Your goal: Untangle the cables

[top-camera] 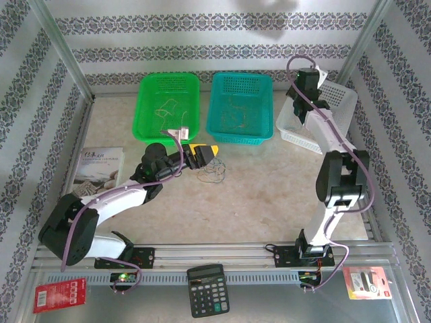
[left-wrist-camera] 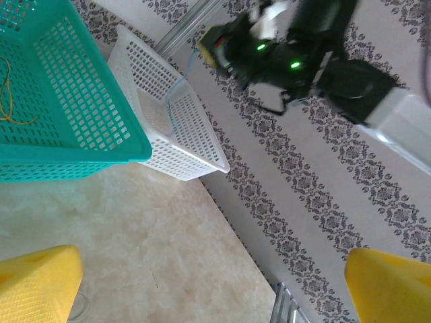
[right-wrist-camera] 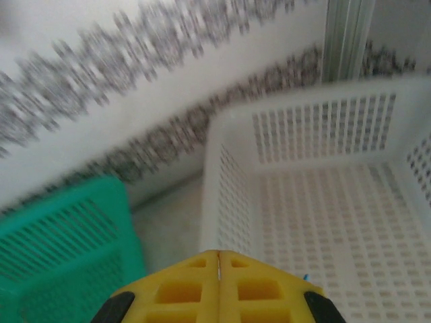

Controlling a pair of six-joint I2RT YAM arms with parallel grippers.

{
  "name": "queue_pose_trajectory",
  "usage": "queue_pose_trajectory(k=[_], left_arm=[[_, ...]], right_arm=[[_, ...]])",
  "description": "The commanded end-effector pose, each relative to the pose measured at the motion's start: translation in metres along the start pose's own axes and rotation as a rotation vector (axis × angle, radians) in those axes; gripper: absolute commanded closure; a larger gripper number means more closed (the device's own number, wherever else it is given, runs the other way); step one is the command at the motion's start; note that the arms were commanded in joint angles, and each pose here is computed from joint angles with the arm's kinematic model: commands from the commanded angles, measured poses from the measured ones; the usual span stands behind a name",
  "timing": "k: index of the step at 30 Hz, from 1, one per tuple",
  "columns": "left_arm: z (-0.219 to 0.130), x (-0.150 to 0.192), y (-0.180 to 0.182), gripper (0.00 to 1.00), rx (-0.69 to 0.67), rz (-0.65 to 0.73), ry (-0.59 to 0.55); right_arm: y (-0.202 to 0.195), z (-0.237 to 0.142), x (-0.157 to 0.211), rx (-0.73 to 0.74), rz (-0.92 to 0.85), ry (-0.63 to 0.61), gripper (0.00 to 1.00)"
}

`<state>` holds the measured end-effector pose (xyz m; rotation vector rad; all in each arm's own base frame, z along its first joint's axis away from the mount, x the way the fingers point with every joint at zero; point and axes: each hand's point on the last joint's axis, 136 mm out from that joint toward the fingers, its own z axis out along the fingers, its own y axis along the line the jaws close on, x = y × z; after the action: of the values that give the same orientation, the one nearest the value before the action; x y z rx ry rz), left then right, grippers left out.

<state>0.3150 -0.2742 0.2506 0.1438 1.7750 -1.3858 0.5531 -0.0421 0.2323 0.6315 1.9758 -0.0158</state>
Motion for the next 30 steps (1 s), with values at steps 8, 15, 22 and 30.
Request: queue_pose_trajectory(k=[8, 15, 22, 30], left_arm=[[-0.006, -0.012, -0.021, 0.00, 0.015, 0.028, -0.033], [-0.007, -0.016, -0.025, 0.00, 0.023, 0.032, -0.044], [-0.010, -0.017, -0.026, 0.00, 0.022, 0.035, -0.054], [-0.010, -0.018, -0.026, 0.00, 0.026, 0.035, -0.061]], right_arm=[[0.003, 0.030, 0.100, -0.108, 0.048, 0.460, 1.00], [0.002, 0.015, 0.135, -0.130, 0.181, 0.572, 1.00], [0.008, -0.012, 0.156, -0.190, 0.242, 0.634, 1.00], [0.020, -0.055, 0.178, -0.284, 0.268, 0.654, 1.00]])
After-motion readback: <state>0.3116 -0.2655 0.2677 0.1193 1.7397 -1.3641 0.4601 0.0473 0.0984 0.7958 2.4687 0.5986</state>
